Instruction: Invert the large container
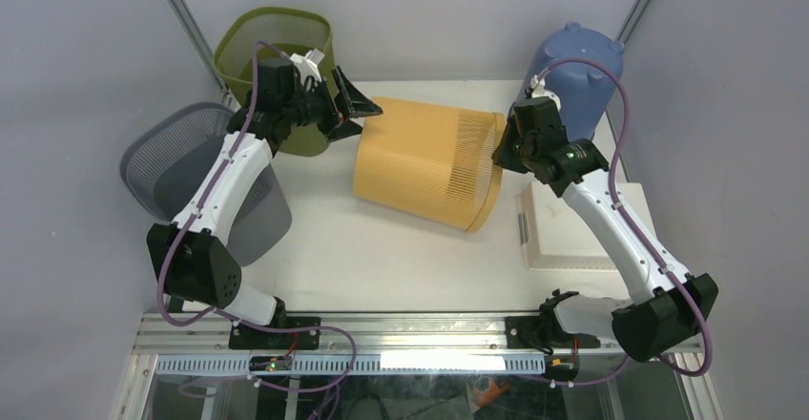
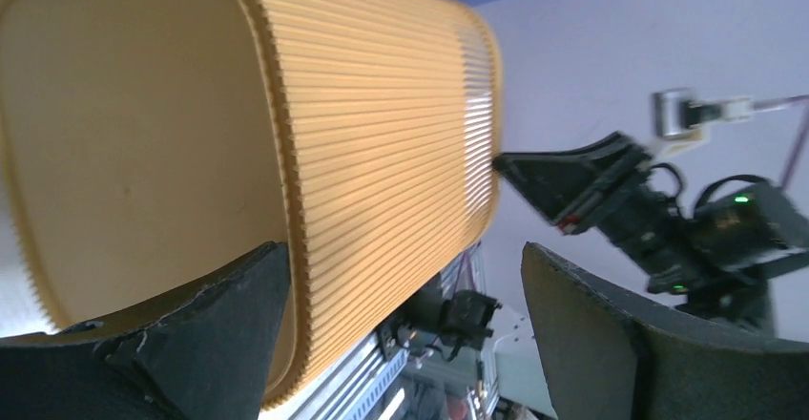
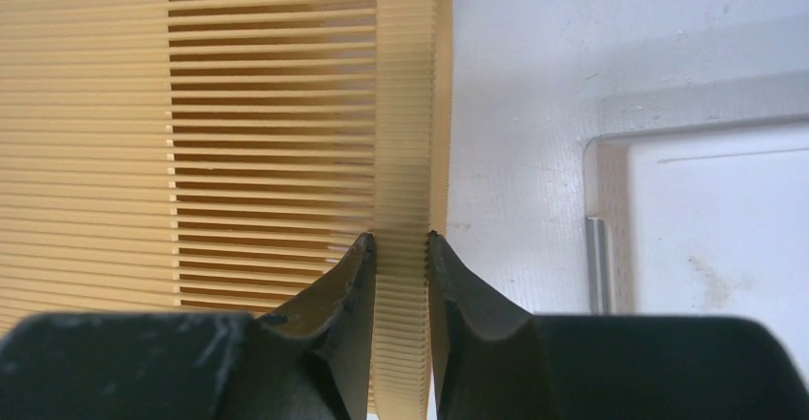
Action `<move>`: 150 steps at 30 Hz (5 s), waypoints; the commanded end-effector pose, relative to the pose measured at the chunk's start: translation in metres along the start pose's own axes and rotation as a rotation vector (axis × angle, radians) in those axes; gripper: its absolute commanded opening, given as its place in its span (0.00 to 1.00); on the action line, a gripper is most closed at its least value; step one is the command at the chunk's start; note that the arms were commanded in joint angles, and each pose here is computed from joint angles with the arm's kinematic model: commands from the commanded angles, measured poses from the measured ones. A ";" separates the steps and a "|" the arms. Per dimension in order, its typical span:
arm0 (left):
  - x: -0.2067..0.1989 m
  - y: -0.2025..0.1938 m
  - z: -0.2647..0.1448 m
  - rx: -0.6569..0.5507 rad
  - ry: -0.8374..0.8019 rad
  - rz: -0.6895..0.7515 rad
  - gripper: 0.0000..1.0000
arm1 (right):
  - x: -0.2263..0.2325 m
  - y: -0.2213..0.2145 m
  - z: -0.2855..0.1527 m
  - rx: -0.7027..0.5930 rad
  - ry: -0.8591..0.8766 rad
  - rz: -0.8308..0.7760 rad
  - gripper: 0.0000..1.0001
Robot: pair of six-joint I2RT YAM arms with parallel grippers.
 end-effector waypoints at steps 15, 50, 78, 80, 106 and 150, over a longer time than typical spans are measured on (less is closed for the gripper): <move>-0.132 -0.030 -0.027 0.117 -0.391 0.175 0.90 | 0.041 -0.083 0.051 0.254 0.280 0.168 0.20; 0.008 -0.107 -0.024 0.022 0.191 0.561 0.95 | 0.031 -0.013 -0.085 -0.135 0.396 0.074 0.72; -0.066 0.029 0.180 -0.113 0.066 0.584 0.98 | -0.037 0.006 -0.156 -0.336 0.114 0.265 0.71; -0.076 0.028 0.156 -0.131 0.070 0.652 0.98 | -0.035 0.003 -0.150 -0.321 0.120 0.258 0.72; -0.005 0.191 -0.044 -0.645 0.741 0.793 0.99 | -0.005 0.011 -0.119 -0.278 0.218 0.235 0.73; -0.164 -0.022 -0.052 -0.165 -0.035 0.621 0.00 | -0.018 0.004 -0.112 -0.278 0.146 0.196 0.80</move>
Point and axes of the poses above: each gripper's point midway between its finger pads, its own z axis out along the fingers, its own x axis along the line the jaws close on, y = z × x, the point moved 2 cm from there along -z, back along the fingers, and after that the axes turned 8 degrees about -z, right-handed, at the moved point
